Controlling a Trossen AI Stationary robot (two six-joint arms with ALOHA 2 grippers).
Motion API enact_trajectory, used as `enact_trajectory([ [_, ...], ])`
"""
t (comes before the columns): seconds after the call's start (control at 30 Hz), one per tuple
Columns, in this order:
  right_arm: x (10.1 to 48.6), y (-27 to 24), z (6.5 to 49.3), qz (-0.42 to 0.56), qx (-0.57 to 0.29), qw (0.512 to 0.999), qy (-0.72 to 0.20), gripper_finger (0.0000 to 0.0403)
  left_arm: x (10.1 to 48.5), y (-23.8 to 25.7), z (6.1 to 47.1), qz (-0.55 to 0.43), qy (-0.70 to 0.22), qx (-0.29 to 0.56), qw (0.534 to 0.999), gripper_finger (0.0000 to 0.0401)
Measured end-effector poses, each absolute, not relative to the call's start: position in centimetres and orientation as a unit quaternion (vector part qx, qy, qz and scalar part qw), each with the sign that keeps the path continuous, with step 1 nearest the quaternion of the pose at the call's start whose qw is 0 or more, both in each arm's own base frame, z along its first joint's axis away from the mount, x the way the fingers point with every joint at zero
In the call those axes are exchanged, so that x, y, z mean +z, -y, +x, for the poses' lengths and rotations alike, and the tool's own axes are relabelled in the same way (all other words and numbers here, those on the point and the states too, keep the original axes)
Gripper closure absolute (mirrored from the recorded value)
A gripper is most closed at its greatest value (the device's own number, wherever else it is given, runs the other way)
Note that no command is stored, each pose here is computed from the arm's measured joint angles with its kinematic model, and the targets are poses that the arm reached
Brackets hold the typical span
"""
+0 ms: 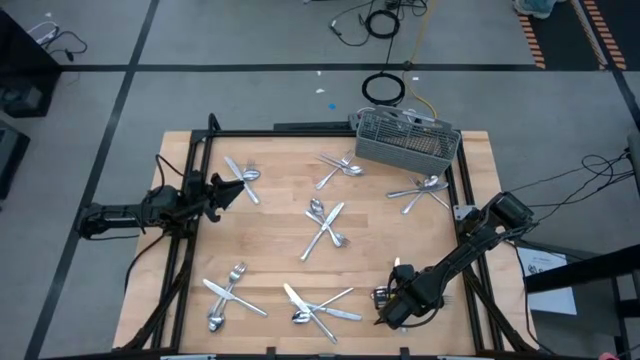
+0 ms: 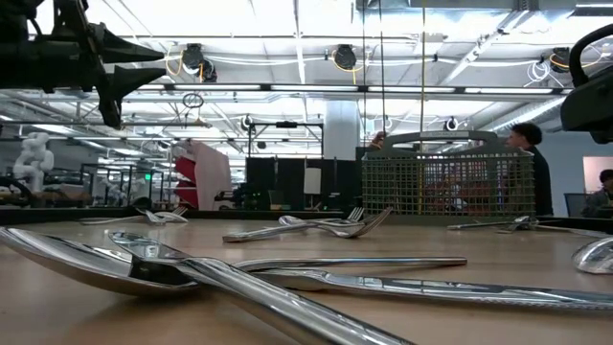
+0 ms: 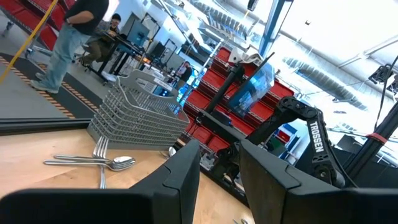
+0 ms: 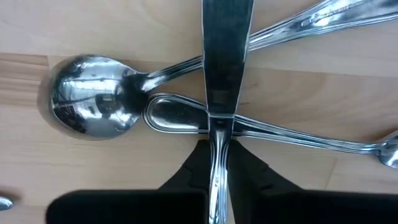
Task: Sort silverware
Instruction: Put the silver table knife into the gray utensil holder
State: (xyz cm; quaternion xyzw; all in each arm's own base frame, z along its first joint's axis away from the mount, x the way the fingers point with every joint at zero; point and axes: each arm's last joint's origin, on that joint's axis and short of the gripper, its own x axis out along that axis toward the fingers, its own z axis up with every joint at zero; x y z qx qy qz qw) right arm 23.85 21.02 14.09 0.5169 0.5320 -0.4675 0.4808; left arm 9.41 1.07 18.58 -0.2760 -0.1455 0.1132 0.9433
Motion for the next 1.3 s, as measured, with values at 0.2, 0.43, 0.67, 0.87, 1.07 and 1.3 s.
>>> enact_trajectory([
  [0.2, 14.3, -21.2, 24.0, 0.519, -0.468, 0.479, -0.531, 0.0383, 18.6, -1.1, 9.4, -0.276, 0.146, 0.113, 0.943, 0.0281],
  [0.43, 17.0, -22.2, 25.4, 0.531, -0.452, 0.495, -0.519, 0.0386, 18.6, -1.1, 9.4, -0.276, 0.145, 0.113, 0.943, 0.0281],
  [0.67, 22.4, -21.0, 25.7, 0.505, -0.471, 0.568, -0.449, 0.0386, 18.6, -1.1, 9.4, -0.276, 0.145, 0.113, 0.943, 0.0281],
  [0.87, 27.0, -17.8, 25.1, 0.47, -0.476, 0.676, -0.309, 0.0387, 18.6, -1.1, 9.4, -0.276, 0.145, 0.113, 0.943, 0.0281],
  [1.07, 30.4, -13.7, 24.4, 0.401, -0.485, 0.749, -0.206, 0.0387, 18.6, -1.1, 9.4, -0.276, 0.146, 0.113, 0.943, 0.0281],
  [1.3, 32.7, -7.3, 25.1, 0.277, -0.527, 0.783, -0.177, 0.0387, 18.6, -1.1, 9.4, -0.277, 0.145, 0.113, 0.943, 0.0281],
])
